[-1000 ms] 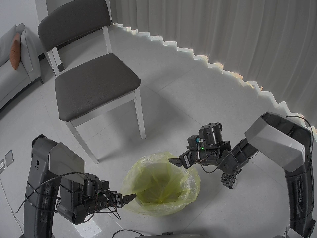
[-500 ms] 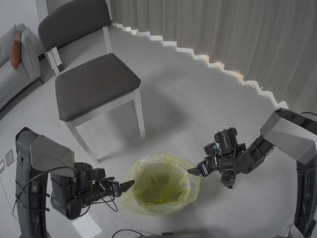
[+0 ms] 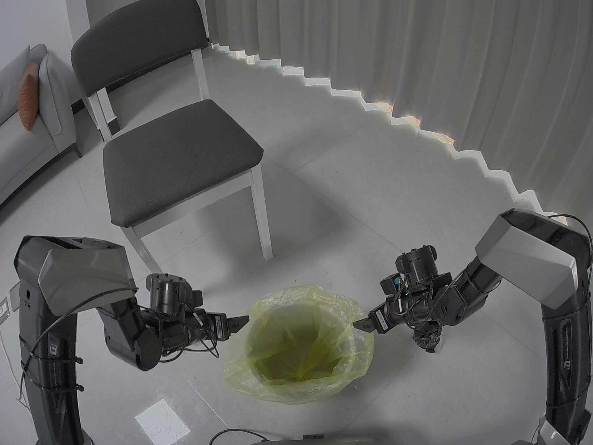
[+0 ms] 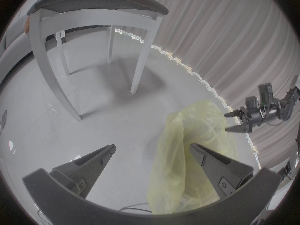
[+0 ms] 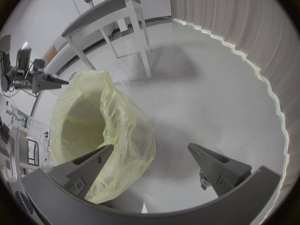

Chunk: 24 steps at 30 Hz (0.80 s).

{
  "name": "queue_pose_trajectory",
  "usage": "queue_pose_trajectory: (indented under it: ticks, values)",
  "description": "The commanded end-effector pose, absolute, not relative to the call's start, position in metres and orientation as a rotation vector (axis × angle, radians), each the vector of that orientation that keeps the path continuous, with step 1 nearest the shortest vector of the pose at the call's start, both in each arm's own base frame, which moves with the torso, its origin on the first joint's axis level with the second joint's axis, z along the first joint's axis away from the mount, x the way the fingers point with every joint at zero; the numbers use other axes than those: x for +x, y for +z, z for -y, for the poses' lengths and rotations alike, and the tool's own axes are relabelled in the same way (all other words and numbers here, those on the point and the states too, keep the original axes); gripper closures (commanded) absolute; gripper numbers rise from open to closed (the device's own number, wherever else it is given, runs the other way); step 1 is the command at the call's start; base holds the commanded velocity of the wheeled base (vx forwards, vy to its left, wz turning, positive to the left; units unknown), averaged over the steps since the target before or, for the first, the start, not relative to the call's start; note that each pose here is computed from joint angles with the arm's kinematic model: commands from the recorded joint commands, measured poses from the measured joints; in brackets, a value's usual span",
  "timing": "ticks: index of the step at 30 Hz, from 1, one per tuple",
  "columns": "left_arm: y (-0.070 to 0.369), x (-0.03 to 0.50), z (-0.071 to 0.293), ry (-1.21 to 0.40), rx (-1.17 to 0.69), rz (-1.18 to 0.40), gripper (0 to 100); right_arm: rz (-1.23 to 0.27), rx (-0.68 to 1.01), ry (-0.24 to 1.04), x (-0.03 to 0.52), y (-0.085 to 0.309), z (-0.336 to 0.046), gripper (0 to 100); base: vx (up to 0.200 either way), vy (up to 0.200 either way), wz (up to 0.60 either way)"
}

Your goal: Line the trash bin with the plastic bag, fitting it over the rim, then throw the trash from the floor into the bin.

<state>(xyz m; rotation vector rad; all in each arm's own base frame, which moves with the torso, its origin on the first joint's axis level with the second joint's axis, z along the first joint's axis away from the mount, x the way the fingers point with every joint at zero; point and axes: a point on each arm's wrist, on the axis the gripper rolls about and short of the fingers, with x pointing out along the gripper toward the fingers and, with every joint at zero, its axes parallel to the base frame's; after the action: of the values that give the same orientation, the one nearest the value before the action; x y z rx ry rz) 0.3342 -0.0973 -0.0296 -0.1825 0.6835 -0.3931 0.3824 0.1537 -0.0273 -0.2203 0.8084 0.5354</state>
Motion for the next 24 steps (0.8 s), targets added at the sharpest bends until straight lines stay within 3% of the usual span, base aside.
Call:
queue_pose_trajectory:
  ticks: [1,10,19,24]
  values:
    - [-0.004,0.372,0.1,-0.373,-0.184,-0.601,0,-0.831,-0.223,0.511,0.39,-0.039,-0.15,0,0.0,0.0,0.0]
    - [-0.034,0.402,0.108,-0.361,-0.11,-0.677,0,-0.839,-0.221,0.501,0.393,-0.045,-0.147,0,0.0,0.0,0.0]
    - [0.001,0.393,0.112,-0.401,-0.116,-0.611,0,-0.824,-0.221,0.501,0.393,-0.037,-0.147,0,0.0,0.0,0.0]
    - [0.002,0.38,0.135,-0.469,-0.099,-0.629,0,-0.821,-0.225,0.504,0.392,-0.037,-0.15,0,0.0,0.0,0.0]
